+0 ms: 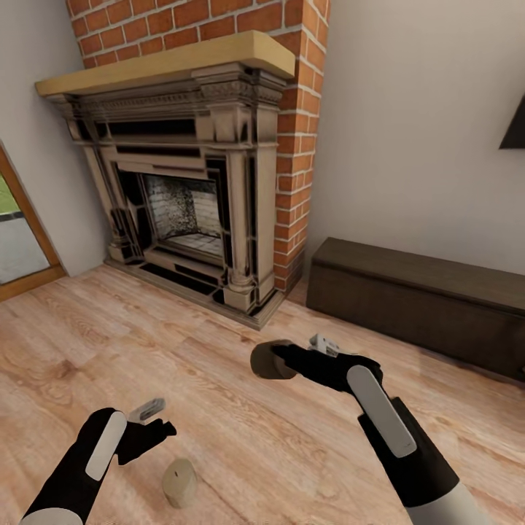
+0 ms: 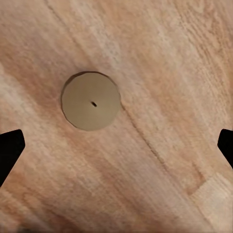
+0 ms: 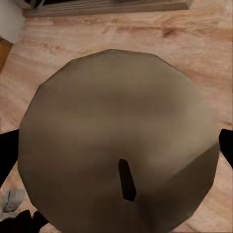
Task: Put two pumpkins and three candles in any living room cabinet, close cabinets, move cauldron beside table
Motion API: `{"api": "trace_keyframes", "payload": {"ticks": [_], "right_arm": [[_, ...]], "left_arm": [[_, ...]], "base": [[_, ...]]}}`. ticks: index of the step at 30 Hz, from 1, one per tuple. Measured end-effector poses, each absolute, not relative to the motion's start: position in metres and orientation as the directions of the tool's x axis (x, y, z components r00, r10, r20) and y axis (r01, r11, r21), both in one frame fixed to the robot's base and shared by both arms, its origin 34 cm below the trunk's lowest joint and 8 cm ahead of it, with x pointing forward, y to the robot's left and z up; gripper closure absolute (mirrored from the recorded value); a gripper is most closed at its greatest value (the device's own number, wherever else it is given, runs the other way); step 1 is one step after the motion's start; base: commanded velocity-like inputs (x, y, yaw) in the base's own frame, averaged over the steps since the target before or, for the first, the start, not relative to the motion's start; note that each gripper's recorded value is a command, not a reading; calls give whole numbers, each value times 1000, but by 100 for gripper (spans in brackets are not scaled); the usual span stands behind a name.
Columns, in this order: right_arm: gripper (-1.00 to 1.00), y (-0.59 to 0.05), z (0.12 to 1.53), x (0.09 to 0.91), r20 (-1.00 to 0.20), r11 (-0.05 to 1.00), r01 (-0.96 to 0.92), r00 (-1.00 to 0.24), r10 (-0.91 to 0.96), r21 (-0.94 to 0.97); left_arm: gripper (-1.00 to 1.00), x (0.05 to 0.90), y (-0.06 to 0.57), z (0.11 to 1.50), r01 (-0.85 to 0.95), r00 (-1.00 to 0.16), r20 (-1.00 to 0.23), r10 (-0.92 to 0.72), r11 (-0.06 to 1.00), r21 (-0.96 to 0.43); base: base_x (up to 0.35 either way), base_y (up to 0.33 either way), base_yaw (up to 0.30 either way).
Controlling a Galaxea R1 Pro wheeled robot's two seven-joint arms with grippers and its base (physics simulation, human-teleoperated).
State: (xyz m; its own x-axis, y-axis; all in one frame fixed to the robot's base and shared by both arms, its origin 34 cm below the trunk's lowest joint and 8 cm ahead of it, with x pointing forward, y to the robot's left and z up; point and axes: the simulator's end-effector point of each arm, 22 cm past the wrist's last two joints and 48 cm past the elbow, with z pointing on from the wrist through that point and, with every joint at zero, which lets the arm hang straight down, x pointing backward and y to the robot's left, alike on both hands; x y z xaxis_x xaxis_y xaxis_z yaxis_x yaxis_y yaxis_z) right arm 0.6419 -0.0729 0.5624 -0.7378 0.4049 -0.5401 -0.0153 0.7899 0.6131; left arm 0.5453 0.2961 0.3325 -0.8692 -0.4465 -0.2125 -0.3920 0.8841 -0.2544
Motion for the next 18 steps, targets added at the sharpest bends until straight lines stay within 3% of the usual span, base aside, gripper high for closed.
{"api": "trace_keyframes", "payload": {"ticks": [6,18], "right_arm": [[100,-72,555,639,-519,726,-93,-762,389,681],[100,-74,519,640,-467,724,-49,-793,390,688]], "left_arm": [[-100,542,293,322,-401,-871,-188,-454,878,-262],[-100,534,283,299,-396,-887,-140,-440,880,-261]], "base": [[0,0,0],[0,0,0]]}}
